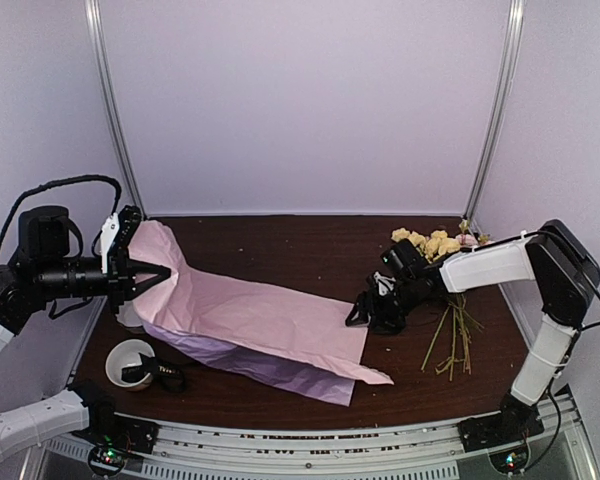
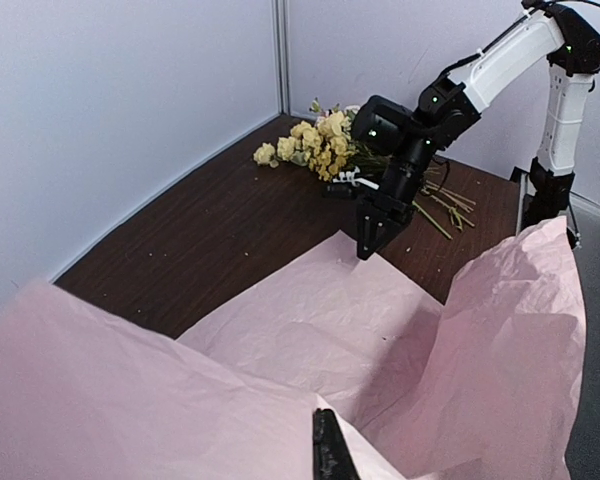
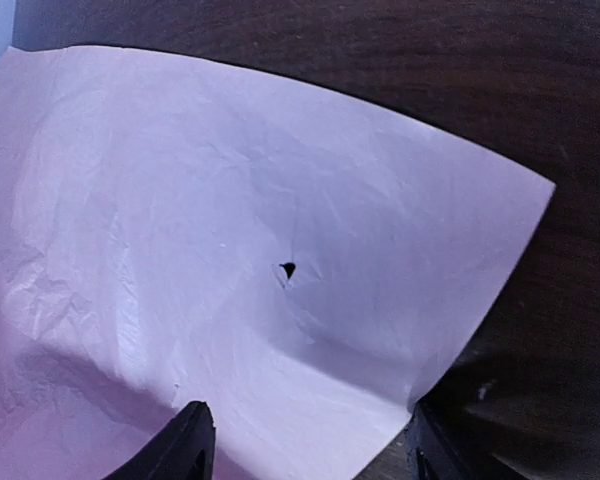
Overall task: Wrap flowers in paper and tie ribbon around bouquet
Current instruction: Unfold the folded wrapping paper at the center of the board.
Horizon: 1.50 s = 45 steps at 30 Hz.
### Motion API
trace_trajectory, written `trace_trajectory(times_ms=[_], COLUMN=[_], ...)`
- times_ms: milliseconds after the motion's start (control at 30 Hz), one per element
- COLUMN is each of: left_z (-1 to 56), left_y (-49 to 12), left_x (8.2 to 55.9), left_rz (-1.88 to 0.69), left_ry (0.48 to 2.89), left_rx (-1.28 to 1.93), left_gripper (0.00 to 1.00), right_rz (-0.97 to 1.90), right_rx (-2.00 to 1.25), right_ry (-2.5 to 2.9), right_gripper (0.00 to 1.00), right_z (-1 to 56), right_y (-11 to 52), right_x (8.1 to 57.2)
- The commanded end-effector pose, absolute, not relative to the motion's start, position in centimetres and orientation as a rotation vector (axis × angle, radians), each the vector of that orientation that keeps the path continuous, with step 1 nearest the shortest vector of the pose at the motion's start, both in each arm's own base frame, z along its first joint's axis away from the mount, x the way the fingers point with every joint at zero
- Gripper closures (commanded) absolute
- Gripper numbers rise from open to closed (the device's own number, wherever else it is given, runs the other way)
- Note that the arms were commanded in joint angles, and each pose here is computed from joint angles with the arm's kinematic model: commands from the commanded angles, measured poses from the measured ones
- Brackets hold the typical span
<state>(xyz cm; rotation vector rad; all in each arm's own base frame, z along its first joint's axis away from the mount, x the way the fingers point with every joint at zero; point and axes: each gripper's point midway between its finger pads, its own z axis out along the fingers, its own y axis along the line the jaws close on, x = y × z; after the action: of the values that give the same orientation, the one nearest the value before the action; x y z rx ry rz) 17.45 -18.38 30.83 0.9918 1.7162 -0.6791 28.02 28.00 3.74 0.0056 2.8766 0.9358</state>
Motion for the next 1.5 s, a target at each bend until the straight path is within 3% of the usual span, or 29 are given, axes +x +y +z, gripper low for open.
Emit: trace_trajectory(times_ms=[0,500,567,700,733,867,1200,1300,1467], left_z=[30.9,30.4,30.5,30.6,30.7,31.1,33.9,32.7,29.2], left_y=[-18.4,-18.6,-18.6,-18.4,-18.4,-17.7,-16.5,-16.7,-14.9], left_x=[17.3,17.6,17.5,17.5,17.6,18.1,21.8,24.7,31.4], left_rz=[-0.680,-0.685,-0.684,-0.674,-0.669,-0.624,-0.487,-0.472,-0.338], left_ry=[1.699,1.709,1.706,1.702,1.703,1.712,1.669,1.751,2.026], left_rx=[1.006,1.008,1.010,1.003,0.996,0.946,0.775,0.723,0.471], left_gripper=[1.00,1.00,1.00,1.00,1.00,1.00,1.00,1.00,1.00], right_rz=[1.063,1.419,1.410,1.362,1.332,1.096,0.473,0.413,0.440], right_rx=[0.122,0.094,0.084,0.055,0.042,-0.042,0.031,0.106,0.164], right_ry=[2.833,2.689,2.679,2.647,2.640,2.602,2.161,2.081,2.111], right_gripper=[0.33,0.34,0.47,0.95,1.00,1.00,1.00,1.00,1.00], right_z=[2.8,6.1,6.4,7.3,7.6,10.3,26.6,27.9,24.5], right_y=[30.3,37.0,36.9,36.4,36.1,33.6,19.9,16.5,14.9], right_x=[28.9,29.2,29.2,29.6,29.9,31.5,33.4,31.8,29.5])
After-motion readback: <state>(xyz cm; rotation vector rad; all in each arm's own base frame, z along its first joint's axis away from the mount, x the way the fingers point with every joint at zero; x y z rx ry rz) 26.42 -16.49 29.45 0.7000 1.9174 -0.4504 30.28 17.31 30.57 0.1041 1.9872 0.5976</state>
